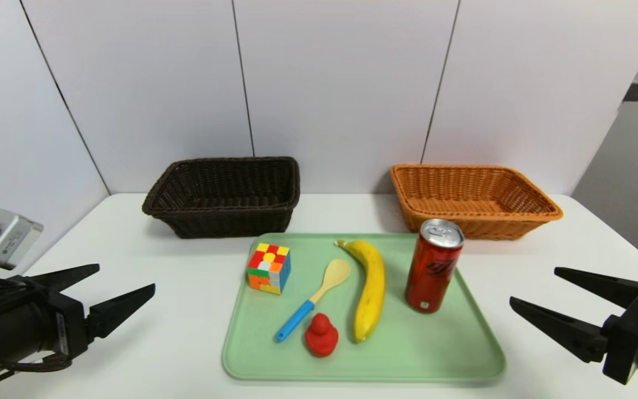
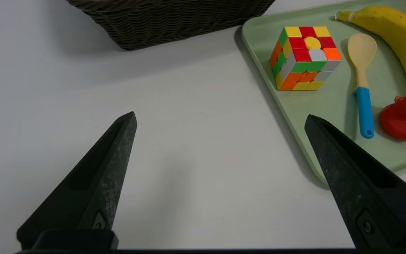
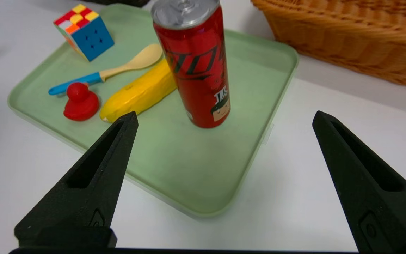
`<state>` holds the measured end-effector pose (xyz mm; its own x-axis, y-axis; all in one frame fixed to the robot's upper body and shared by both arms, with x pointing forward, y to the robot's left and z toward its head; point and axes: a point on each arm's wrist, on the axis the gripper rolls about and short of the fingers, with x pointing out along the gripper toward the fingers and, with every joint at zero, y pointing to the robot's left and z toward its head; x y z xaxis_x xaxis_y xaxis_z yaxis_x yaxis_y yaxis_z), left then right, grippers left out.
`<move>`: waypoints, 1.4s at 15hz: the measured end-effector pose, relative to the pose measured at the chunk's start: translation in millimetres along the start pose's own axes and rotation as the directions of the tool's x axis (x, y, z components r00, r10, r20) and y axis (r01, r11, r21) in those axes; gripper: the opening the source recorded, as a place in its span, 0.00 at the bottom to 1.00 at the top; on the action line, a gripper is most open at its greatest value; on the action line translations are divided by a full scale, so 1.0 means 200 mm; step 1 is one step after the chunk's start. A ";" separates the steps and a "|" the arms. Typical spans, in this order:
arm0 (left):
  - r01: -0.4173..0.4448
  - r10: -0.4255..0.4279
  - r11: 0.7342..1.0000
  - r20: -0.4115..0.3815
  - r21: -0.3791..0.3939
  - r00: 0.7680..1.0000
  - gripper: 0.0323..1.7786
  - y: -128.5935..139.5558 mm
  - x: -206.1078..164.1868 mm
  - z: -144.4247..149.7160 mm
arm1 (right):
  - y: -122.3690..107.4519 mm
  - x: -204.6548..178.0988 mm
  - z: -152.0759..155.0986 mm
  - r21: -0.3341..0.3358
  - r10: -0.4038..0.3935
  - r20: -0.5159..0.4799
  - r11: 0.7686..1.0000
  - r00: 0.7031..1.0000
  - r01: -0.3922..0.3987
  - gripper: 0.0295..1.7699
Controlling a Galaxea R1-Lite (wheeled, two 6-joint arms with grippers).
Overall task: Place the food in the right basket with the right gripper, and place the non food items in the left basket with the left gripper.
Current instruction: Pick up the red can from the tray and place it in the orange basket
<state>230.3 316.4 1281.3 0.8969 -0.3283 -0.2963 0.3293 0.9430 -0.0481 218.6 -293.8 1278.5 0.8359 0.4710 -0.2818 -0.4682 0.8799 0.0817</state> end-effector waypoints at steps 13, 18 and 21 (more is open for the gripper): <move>0.051 -0.051 0.999 -0.038 0.007 0.998 0.95 -0.03 0.24 -0.08 | 0.04 0.41 -0.21 -0.026 0.035 0.048 0.999 0.998 -0.034 0.97; 0.048 -0.048 0.999 -0.042 0.015 0.998 0.95 -0.04 0.25 -0.08 | 0.03 0.56 -0.26 -0.029 0.029 0.108 0.999 0.994 -0.026 0.97; 0.050 -0.050 0.999 -0.044 0.019 0.998 0.95 -0.05 0.25 -0.08 | 0.04 0.63 -0.26 -0.031 0.036 0.108 0.999 0.994 -0.033 0.97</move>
<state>266.9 291.0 1251.5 0.8657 -0.3719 -0.3351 0.3795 0.9241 -0.0452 305.6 -230.9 1194.2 0.8447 0.5062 -0.1737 -0.5037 0.8617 0.0616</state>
